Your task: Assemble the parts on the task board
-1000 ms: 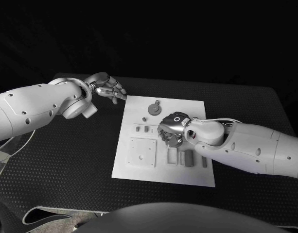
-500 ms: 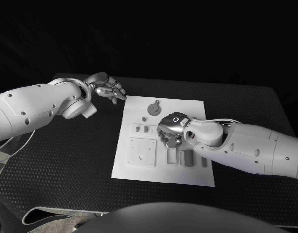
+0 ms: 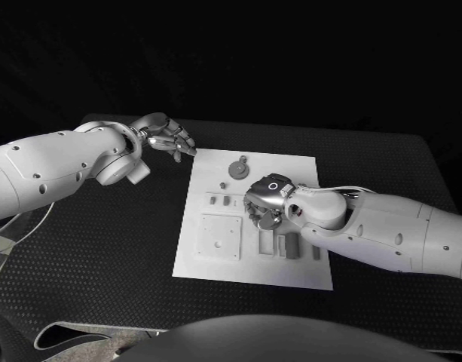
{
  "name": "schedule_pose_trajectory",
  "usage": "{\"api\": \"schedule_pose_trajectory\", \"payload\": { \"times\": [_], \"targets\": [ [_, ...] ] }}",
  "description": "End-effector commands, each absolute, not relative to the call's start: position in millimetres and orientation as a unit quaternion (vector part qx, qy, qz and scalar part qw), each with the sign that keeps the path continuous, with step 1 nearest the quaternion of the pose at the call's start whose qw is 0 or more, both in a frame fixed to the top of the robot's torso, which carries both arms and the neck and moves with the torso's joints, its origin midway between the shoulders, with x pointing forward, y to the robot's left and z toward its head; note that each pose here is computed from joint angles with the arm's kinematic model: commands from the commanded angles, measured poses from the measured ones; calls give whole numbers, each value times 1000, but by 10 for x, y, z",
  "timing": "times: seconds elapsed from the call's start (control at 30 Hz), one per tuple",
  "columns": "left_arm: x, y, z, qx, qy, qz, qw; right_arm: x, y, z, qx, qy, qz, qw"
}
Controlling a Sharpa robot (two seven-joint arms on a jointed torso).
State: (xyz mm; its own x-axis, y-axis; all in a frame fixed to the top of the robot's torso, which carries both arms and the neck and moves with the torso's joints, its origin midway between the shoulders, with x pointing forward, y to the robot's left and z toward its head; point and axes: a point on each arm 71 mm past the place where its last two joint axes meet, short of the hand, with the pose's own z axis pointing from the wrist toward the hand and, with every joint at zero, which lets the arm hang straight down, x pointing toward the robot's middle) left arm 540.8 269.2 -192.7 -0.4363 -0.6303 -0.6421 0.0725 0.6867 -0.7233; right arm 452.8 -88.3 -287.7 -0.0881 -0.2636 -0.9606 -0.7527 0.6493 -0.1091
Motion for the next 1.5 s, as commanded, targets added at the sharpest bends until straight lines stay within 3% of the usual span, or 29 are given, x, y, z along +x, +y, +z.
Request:
{"api": "schedule_pose_trajectory", "payload": {
  "times": [0.03, 0.8, 1.13, 1.5],
  "targets": [
    [5406, 2670, -1922, -177, 771, -357, 497, 4526, -886, -2868, -360, 701, 209, 579],
    [5400, 2686, -1930, -174, 774, -358, 492, 4513, -951, -2698, -337, 688, 219, 604],
    [5323, 2652, -1982, -186, 791, -368, 451, 4564, -947, -2457, -314, 674, 229, 629],
    [5040, 2528, -2200, -234, 805, -377, 394, 4605, -917, -2194, -291, 658, 243, 650]
  ]
}}
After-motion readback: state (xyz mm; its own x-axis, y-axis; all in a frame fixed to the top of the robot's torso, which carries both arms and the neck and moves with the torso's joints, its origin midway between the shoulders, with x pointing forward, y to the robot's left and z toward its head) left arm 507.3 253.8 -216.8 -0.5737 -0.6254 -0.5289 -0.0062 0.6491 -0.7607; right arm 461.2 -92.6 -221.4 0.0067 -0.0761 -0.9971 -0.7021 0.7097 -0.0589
